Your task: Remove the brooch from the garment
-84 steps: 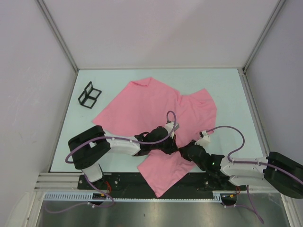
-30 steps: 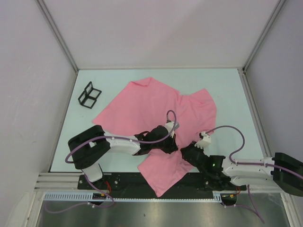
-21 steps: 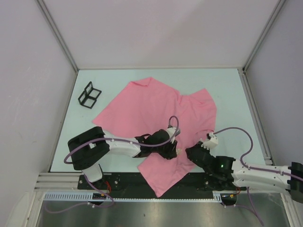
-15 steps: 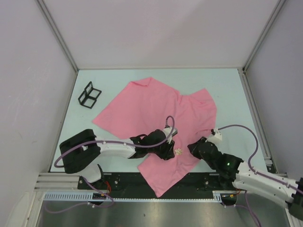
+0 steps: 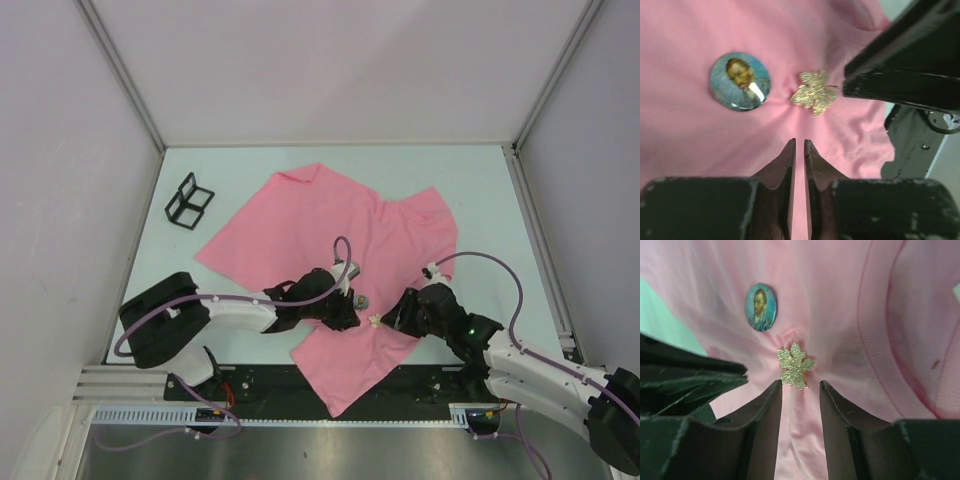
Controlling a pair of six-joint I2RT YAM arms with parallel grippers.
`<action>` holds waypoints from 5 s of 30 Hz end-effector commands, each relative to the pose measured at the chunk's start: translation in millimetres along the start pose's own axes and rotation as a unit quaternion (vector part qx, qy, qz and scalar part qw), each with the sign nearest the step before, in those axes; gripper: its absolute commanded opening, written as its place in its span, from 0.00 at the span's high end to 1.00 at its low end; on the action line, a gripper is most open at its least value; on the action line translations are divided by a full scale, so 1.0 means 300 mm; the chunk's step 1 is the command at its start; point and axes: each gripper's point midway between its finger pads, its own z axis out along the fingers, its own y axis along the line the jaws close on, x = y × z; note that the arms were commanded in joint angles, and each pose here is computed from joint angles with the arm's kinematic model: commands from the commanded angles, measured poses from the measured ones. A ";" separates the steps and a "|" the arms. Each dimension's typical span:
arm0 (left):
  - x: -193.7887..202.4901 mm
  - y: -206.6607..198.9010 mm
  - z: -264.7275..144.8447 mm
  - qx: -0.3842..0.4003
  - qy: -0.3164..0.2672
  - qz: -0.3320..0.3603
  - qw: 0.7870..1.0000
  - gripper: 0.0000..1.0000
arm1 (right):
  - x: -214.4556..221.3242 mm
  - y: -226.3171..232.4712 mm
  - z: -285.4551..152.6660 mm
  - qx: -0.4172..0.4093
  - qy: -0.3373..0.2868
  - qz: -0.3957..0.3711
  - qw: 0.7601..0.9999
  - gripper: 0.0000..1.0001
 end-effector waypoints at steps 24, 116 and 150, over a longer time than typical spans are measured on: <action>0.113 0.011 -0.009 0.022 0.023 -0.037 0.999 0.88 | 0.000 0.002 0.022 -0.032 -0.012 0.023 0.999 0.66; -0.464 -0.119 -0.536 0.079 -0.085 -0.455 0.883 0.49 | -0.419 0.572 -0.157 -0.207 -0.306 -0.426 0.825 1.00; -0.536 0.000 -0.468 -0.007 -0.038 -0.549 0.835 0.54 | -0.331 0.741 -0.071 -0.184 -0.333 -0.566 0.732 1.00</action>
